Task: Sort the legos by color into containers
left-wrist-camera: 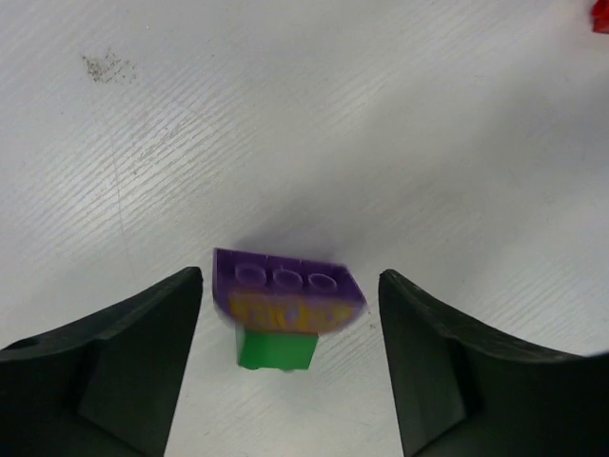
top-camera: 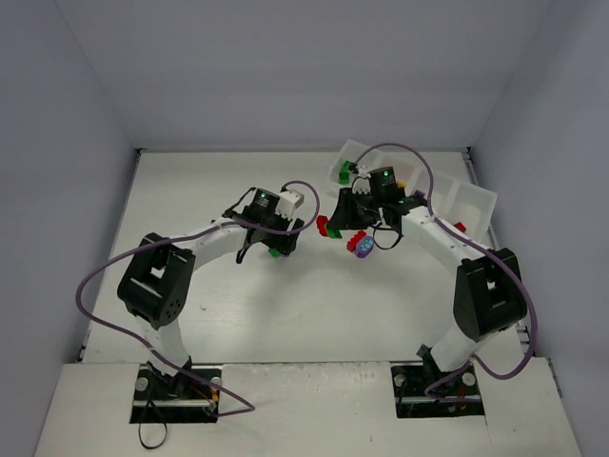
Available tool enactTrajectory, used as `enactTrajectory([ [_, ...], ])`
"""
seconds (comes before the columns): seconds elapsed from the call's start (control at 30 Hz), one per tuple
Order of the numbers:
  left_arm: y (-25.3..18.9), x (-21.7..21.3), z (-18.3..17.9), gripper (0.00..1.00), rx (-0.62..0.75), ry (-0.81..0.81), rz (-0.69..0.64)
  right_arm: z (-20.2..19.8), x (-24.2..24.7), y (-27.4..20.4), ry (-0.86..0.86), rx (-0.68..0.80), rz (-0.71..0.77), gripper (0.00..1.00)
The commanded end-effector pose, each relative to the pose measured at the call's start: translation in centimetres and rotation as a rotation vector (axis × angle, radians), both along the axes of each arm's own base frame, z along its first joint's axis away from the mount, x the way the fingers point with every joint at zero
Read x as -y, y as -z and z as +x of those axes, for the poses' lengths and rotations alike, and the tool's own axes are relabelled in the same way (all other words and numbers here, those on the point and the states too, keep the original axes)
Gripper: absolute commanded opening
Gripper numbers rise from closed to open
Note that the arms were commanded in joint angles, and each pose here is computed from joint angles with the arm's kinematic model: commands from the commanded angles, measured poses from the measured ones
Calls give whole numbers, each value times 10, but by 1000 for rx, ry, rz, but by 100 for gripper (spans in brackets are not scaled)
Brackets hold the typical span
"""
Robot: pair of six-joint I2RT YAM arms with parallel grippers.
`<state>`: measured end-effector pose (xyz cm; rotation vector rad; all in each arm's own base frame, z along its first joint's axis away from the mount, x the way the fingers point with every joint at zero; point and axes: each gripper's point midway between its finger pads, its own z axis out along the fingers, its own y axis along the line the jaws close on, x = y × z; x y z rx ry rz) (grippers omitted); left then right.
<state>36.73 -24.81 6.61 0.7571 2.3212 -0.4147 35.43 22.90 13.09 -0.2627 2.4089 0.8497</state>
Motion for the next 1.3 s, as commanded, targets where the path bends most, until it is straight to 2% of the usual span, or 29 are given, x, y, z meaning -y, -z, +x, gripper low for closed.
enactTrajectory([
  [0.0,-24,7,13,70,26,-69,-36,8,3,-36,3,127,20,0],
  [0.23,-30,10,18,76,6,-100,-49,5,3,-38,-11,137,19,0],
  [0.33,-56,7,20,76,-4,-167,-78,4,3,-43,-23,160,18,0],
  [0.5,-128,1,27,76,2,-340,-250,5,7,-54,-26,217,-2,0],
  [0.6,-158,-3,26,76,-51,-419,-394,3,6,-62,-44,258,-14,0],
  [0.7,-191,18,15,76,-170,-379,-616,-1,3,-77,-91,346,-35,0],
  [0.9,-205,40,8,76,-225,-313,-760,-9,-3,-91,-142,410,-15,0],
  [1.1,-215,60,4,75,-243,-260,-816,-17,-16,-105,-195,475,13,0],
  [1.27,-221,73,3,70,-252,-241,-854,-19,-20,-109,-202,489,18,0],
])
